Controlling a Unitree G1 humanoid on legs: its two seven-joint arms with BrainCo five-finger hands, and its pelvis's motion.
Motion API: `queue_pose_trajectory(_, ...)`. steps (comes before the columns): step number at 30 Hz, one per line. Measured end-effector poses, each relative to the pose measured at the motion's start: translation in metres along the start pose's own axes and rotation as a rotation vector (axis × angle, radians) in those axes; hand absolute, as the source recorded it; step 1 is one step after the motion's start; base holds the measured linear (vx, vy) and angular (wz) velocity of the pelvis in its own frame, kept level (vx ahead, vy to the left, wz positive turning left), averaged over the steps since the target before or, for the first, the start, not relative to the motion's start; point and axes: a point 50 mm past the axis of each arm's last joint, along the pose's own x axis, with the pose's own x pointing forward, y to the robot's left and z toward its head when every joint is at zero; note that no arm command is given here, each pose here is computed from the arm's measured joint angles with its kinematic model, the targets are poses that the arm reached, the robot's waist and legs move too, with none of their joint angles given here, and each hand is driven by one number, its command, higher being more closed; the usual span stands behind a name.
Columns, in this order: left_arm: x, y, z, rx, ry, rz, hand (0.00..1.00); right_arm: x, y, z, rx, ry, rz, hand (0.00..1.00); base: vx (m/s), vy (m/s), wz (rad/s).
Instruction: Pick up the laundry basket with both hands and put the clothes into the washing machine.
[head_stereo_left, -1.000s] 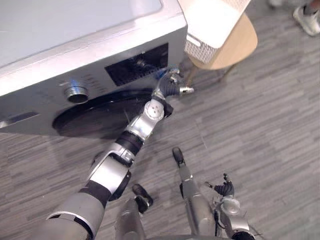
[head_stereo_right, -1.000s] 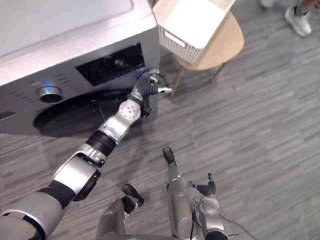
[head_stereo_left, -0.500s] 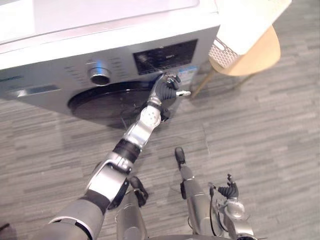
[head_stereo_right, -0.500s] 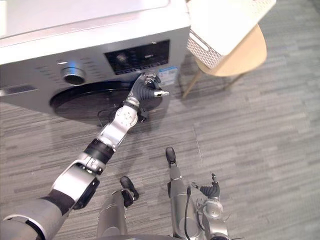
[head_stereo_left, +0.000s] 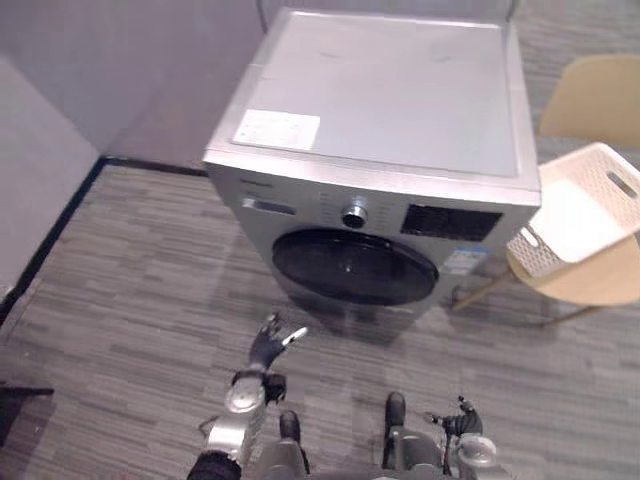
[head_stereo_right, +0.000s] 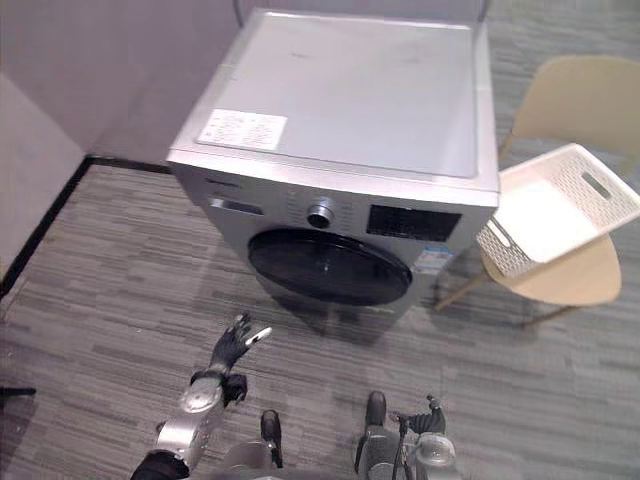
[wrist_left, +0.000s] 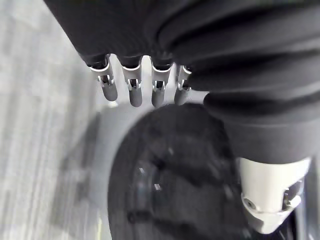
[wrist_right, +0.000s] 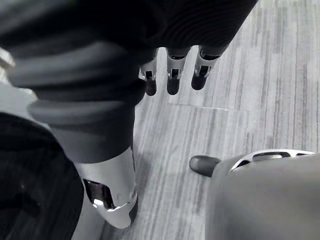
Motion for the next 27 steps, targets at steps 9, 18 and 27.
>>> queue_pose_trajectory(9, -0.017, 0.040, -0.063, 0.047, 0.266, 0.208, 0.00, 0.005, 0.002, 0.008, 0.015, 0.004, -0.001, 0.00, 0.02, 0.090, 0.80)
queue_pose_trajectory(18, -0.030, 0.053, -0.076, 0.019, 0.295, 0.290, 0.00, 0.006, 0.020, 0.017, 0.010, 0.007, 0.052, 0.00, 0.26, 0.229, 0.60)
queue_pose_trajectory(27, -0.014, 0.035, -0.048, -0.130, 0.197, 0.304, 0.00, 0.002, 0.022, 0.035, 0.034, -0.093, 0.060, 0.00, 0.49, -0.070, 1.66)
